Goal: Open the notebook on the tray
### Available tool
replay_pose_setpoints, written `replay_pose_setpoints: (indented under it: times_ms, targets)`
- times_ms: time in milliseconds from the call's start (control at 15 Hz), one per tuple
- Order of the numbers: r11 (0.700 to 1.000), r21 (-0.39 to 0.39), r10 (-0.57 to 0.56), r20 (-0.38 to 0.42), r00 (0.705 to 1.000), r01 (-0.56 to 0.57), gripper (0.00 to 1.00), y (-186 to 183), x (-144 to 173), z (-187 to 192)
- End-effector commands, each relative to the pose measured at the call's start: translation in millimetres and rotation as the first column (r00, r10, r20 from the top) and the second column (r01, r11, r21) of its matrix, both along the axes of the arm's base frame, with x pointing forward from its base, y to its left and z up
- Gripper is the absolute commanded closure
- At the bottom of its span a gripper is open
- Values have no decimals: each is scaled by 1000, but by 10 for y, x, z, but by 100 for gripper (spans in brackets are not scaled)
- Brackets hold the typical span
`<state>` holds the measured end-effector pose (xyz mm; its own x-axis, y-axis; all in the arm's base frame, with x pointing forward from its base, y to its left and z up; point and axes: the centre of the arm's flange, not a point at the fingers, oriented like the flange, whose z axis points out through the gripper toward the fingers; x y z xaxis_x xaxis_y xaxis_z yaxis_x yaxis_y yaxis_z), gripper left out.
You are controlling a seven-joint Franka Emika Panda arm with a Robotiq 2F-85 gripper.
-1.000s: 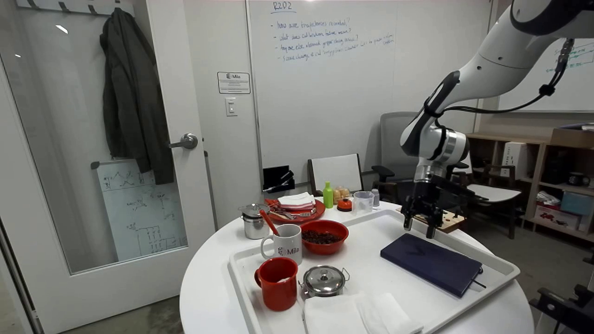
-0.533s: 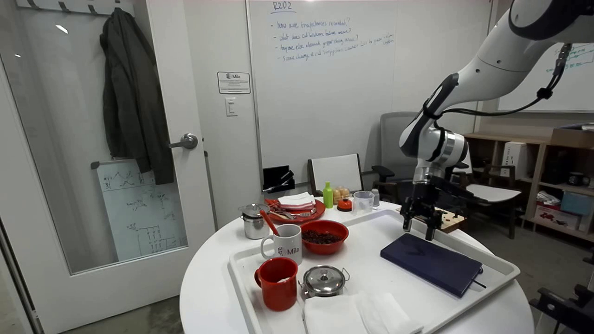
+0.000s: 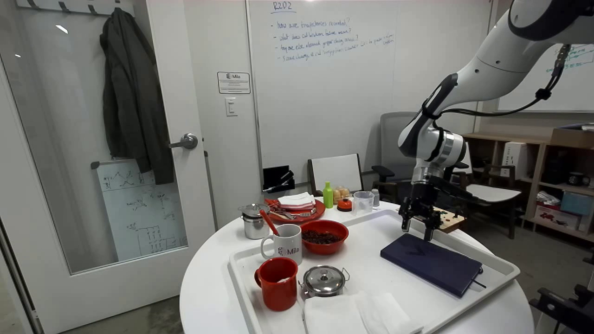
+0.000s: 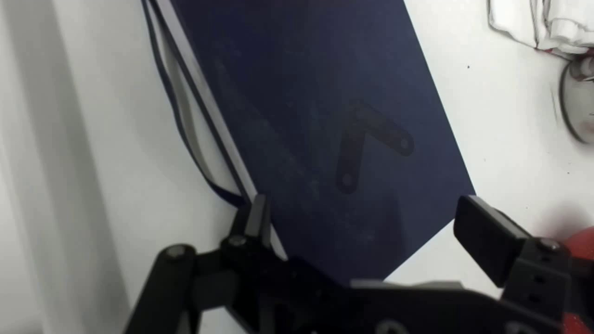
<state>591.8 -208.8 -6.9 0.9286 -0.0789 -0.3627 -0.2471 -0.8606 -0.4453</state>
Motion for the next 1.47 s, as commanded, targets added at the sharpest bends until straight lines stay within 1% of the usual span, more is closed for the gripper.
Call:
replay_pose_setpoints:
  times_ms: [0, 867, 1400]
  targets:
    - [1000, 17, 7, -9, 1000, -7, 0, -3, 69, -18]
    - [999, 44, 22, -21, 1000, -21, 0, 67, 54, -14]
    - [997, 76, 32, 14, 999, -33, 0, 81, 47, 135]
